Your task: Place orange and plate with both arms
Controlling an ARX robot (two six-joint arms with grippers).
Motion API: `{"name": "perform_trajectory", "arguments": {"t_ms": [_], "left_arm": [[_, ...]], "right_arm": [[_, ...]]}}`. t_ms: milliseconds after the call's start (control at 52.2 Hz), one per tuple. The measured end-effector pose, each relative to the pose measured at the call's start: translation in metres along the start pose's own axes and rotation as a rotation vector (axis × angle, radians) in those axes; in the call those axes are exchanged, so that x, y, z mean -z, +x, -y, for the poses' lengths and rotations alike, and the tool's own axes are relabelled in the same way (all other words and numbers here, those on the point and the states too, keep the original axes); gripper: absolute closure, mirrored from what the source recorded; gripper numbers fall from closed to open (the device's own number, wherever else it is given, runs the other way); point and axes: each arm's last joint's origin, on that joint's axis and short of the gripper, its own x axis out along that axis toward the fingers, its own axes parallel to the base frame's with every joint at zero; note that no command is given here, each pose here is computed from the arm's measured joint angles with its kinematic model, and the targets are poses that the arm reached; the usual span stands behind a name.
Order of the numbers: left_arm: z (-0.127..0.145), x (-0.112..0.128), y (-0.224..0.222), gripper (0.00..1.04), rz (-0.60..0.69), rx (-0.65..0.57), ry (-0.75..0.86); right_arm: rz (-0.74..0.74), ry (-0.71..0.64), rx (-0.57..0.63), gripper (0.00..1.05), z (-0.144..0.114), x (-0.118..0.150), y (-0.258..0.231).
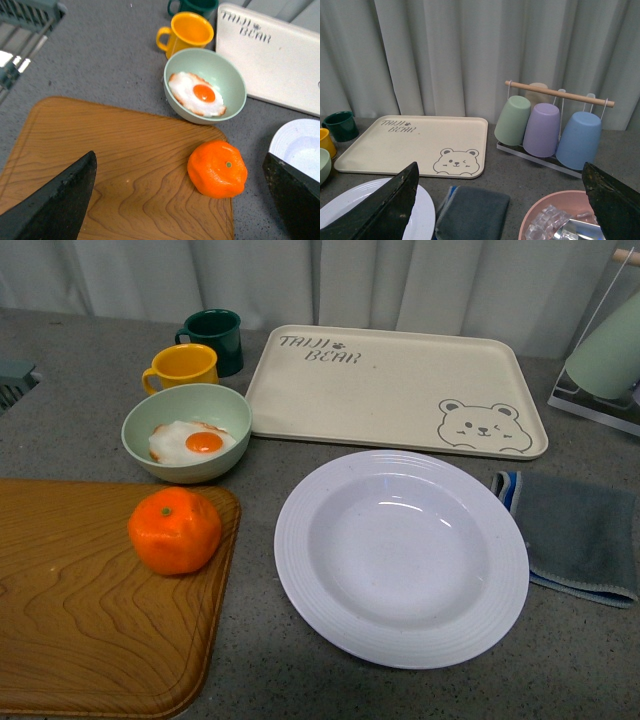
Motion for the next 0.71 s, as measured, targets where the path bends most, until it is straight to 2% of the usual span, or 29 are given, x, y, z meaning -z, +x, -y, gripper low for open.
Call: {"name": "perform_trajectory", "arguments": {"t_ms": [211, 479, 709], "left_arm": [[-0.002, 0.009, 0.059, 0.07, -0.202, 0.028, -0.021], [0.008, 0.007, 0.096, 0.07, -0.255, 0.069, -0.018], [0.027, 0.014, 0.108, 0.07, -0.340, 0.183, -0.015]], "right_arm": [[0.000, 0.000, 0.000, 0.09, 0.000, 0.000, 0.000], [0.000, 0.000, 0.000, 0.09, 0.000, 0.000, 0.000], [0.000, 0.000, 0.000, 0.09, 0.000, 0.000, 0.000]]}}
